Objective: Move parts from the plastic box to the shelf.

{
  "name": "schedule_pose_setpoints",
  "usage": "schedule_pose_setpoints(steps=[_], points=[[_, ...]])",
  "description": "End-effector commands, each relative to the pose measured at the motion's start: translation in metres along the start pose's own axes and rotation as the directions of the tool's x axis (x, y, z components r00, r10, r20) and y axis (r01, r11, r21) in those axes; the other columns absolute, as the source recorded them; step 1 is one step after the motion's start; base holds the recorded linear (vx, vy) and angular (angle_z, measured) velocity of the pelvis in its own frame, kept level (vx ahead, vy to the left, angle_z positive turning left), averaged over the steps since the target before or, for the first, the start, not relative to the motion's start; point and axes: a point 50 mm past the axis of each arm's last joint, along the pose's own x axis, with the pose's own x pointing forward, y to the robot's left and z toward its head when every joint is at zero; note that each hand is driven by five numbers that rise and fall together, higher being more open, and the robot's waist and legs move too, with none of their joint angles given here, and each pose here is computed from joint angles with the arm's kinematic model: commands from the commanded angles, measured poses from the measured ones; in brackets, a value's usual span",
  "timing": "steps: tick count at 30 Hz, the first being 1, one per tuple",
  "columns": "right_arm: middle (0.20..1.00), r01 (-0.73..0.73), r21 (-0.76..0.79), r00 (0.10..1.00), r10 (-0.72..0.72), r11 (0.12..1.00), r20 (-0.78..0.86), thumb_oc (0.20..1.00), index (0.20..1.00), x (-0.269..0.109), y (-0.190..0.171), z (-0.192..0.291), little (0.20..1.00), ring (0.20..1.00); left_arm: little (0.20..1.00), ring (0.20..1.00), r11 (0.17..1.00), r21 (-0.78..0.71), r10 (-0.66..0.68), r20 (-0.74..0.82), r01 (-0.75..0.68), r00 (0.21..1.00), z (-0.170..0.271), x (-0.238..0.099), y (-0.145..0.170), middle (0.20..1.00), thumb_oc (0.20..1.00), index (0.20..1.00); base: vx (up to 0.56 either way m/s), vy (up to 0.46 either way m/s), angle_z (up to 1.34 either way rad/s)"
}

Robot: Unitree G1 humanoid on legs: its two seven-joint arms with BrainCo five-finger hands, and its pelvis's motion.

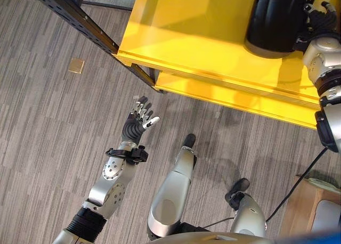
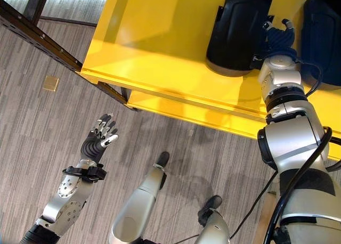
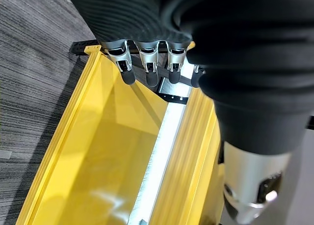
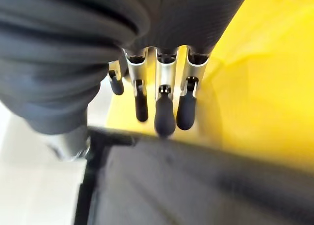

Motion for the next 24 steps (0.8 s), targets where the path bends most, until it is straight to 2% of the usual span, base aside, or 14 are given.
schedule_pose_setpoints(steps=[1, 20, 24], points=[[1.0, -0.036, 0.06, 0.987, 0.027, 0.998, 0.158, 1.0, 1.0, -0.003, 0.009, 0.046, 1.0, 1.0, 1.0, 1.0, 1.0, 0.011, -0.022, 0.135, 0.021, 0.991, 0.027, 0.003, 0.001, 1.0, 1.0, 1.0, 0.0, 0.0, 0.0], [1.0, -0.089, 0.044, 0.958, 0.073, 0.995, 0.279, 1.0, 1.0, -0.011, 0.021, 0.068, 1.0, 1.0, 1.0, 1.0, 0.999, 0.032, -0.035, 0.122, 0.032, 0.992, 0.028, 0.005, 0.005, 1.0, 1.0, 1.0, -0.03, -0.011, -0.02], [1.0, -0.153, -0.006, 0.918, 0.144, 0.988, 0.369, 1.0, 1.0, -0.023, 0.038, 0.077, 1.0, 1.0, 1.0, 1.0, 0.999, 0.044, -0.033, 0.116, 0.028, 0.993, 0.029, 0.004, 0.009, 1.0, 1.0, 1.0, -0.08, -0.019, -0.05]])
